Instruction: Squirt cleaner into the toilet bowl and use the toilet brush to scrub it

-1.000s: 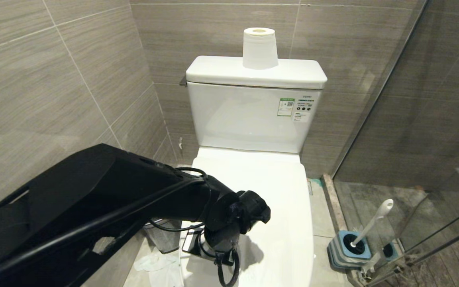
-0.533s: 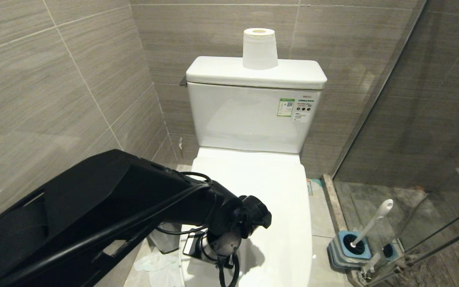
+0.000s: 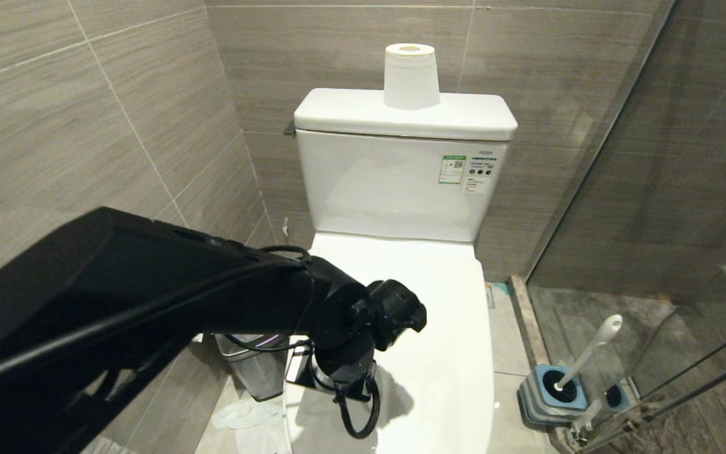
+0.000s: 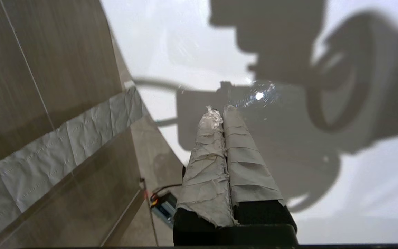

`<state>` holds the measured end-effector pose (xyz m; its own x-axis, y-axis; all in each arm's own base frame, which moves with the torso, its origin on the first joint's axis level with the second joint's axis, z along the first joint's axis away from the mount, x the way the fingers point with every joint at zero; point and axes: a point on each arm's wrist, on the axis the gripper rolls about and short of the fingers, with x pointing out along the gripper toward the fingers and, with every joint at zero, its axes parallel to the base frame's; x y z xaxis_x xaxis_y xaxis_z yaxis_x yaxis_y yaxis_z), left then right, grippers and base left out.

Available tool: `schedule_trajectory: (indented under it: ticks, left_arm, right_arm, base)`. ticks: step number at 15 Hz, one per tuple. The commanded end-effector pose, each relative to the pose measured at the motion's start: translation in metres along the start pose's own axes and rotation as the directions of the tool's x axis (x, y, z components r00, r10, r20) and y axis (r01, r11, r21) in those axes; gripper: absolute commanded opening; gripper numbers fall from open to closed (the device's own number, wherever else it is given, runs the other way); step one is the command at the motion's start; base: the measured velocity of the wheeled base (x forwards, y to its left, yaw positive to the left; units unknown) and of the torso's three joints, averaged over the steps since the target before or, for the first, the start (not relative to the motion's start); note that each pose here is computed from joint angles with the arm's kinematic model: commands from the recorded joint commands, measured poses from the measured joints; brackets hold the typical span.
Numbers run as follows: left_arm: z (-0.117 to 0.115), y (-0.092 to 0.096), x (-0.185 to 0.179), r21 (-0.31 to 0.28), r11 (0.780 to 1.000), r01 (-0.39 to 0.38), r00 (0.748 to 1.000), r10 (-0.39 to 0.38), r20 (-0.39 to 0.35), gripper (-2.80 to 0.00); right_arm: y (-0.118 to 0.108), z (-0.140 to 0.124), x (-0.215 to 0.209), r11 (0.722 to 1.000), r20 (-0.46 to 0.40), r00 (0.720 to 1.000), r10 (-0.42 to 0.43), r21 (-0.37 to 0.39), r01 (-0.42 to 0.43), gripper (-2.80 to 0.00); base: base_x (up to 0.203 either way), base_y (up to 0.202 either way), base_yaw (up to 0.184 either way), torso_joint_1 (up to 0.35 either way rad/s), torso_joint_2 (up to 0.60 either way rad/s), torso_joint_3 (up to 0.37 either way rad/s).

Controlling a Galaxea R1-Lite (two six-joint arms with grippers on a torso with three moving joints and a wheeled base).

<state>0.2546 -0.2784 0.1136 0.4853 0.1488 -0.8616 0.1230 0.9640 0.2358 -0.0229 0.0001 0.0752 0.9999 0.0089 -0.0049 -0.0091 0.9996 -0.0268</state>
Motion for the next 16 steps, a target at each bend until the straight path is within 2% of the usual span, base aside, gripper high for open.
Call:
schedule_trajectory:
  ticks: [1,4,6,8,9,10,11,14,16]
  left_arm:
    - [0.013,0.026,-0.054,-0.041,0.995,0.089,0.99,-0.084,0.116,-2.8]
    - [0.022,0.064,-0.107,-0.002,0.979,0.205,0.954,-0.199,0.223,-2.8]
    - [0.023,0.097,-0.138,0.027,0.95,0.31,0.915,-0.306,0.263,-2.8]
    - [0.016,0.131,-0.164,0.07,0.9,0.43,0.869,-0.433,0.239,-2.8]
    - [0.011,0.147,-0.179,0.081,0.865,0.495,0.838,-0.501,0.218,-2.8]
    - [0.007,0.16,-0.192,0.084,0.837,0.54,0.812,-0.545,0.21,-2.8]
    - [0.003,0.169,-0.202,0.083,0.823,0.562,0.796,-0.566,0.214,-2.8]
    - [-0.009,0.189,-0.228,0.09,0.808,0.582,0.762,-0.58,0.287,-2.8]
    - [-0.01,0.2,-0.239,0.081,0.826,0.559,0.76,-0.548,0.349,-2.8]
  right_arm:
    - [0.0,0.0,0.0,1.0,0.0,1.0,0.0,-0.001,0.0,-2.8]
    - [0.0,0.0,0.0,1.0,0.0,1.0,0.0,-0.001,0.0,-2.8]
    - [0.0,0.0,0.0,1.0,-0.001,1.0,0.0,-0.001,0.0,-2.8]
    - [0.0,0.0,0.0,1.0,-0.001,1.0,0.0,-0.001,0.0,-2.8]
    - [0.0,0.0,0.0,1.0,0.0,1.0,0.0,-0.001,0.0,-2.8]
    - [0.0,0.0,0.0,1.0,-0.001,1.0,0.0,-0.001,0.0,-2.8]
    - [0.0,0.0,0.0,1.0,-0.001,1.0,0.0,-0.001,0.0,-2.8]
    - [0.0,0.0,0.0,1.0,0.0,1.0,0.0,-0.001,0.0,-2.8]
    - [0.0,0.0,0.0,1.0,-0.001,1.0,0.0,-0.001,0.0,-2.8]
  base:
    - [0.0,0.0,0.0,0.0,0.0,0.0]
    - [0.0,0.0,0.0,0.0,0.0,0.0]
    - [0.0,0.0,0.0,0.0,0.0,0.0]
    - [0.0,0.0,0.0,0.0,0.0,0.0]
    - [0.0,0.0,0.0,0.0,0.0,0.0]
    - [0.0,0.0,0.0,0.0,0.0,0.0]
    - [0.0,0.0,0.0,0.0,0.0,0.0]
    - [0.0,0.0,0.0,0.0,0.0,0.0]
    - [0.0,0.0,0.0,0.0,0.0,0.0]
